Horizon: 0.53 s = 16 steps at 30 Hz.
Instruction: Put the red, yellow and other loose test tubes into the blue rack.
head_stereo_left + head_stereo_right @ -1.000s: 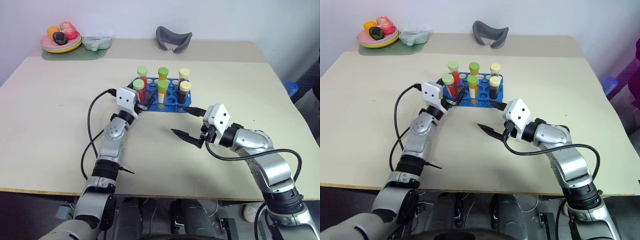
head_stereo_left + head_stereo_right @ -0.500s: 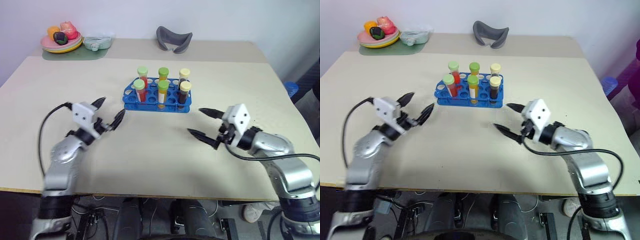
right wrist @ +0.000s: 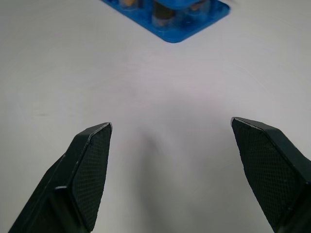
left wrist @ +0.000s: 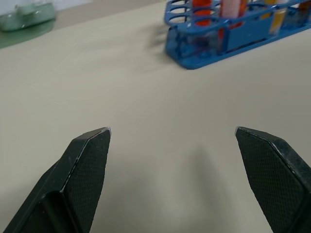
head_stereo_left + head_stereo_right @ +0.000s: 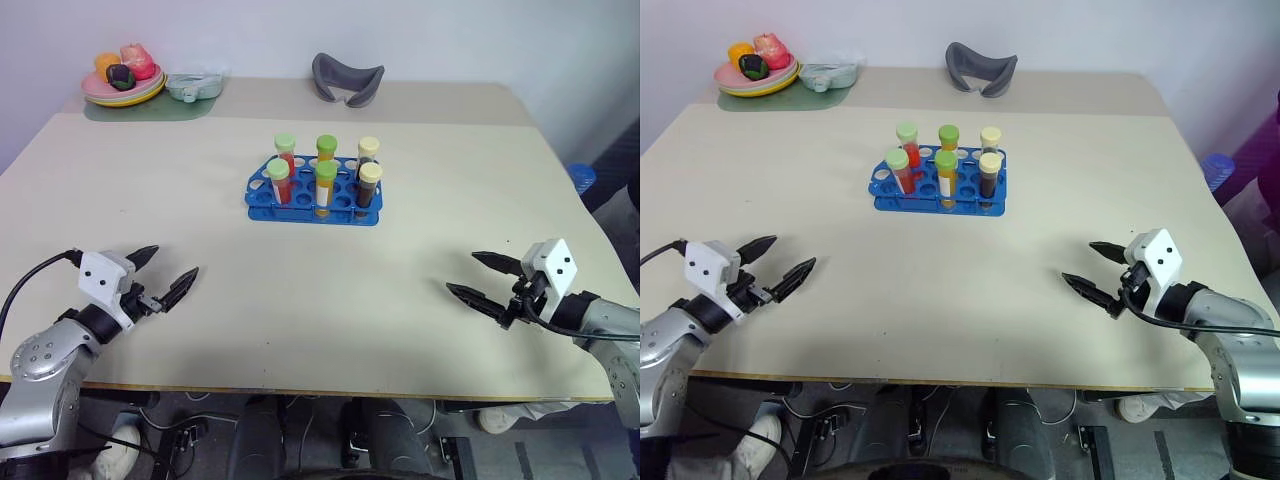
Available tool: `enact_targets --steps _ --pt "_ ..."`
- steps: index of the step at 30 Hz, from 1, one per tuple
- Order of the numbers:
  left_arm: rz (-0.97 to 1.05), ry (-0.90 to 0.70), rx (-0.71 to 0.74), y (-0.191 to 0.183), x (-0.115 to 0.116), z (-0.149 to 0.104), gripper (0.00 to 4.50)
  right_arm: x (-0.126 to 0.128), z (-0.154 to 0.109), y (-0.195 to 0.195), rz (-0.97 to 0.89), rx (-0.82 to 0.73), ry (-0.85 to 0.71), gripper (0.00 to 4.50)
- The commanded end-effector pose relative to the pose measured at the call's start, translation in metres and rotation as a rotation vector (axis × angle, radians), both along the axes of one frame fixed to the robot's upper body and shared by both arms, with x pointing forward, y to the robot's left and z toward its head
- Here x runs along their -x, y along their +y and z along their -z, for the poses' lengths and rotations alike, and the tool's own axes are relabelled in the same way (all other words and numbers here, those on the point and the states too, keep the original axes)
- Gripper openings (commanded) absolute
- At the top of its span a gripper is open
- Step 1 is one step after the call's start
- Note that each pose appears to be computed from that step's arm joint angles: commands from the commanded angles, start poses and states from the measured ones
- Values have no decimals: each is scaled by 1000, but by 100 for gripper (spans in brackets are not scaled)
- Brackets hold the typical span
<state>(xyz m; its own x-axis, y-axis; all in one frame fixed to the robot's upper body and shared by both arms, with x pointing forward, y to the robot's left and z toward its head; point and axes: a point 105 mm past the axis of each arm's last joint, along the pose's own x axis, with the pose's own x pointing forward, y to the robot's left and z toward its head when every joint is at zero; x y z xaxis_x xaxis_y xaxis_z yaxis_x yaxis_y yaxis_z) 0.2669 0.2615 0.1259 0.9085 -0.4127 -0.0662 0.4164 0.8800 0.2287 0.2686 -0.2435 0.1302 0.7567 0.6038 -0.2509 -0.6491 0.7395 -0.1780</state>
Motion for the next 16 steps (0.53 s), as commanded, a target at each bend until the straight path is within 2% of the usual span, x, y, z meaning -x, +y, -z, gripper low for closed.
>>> enact_targets --steps 1,16 --pt "18 -35 -4 -7 2 -9 418 0 -9 -9 29 -15 -45 402" --pt "12 -79 17 -15 -14 -4 418 -1 -8 -19 112 -71 -53 402"
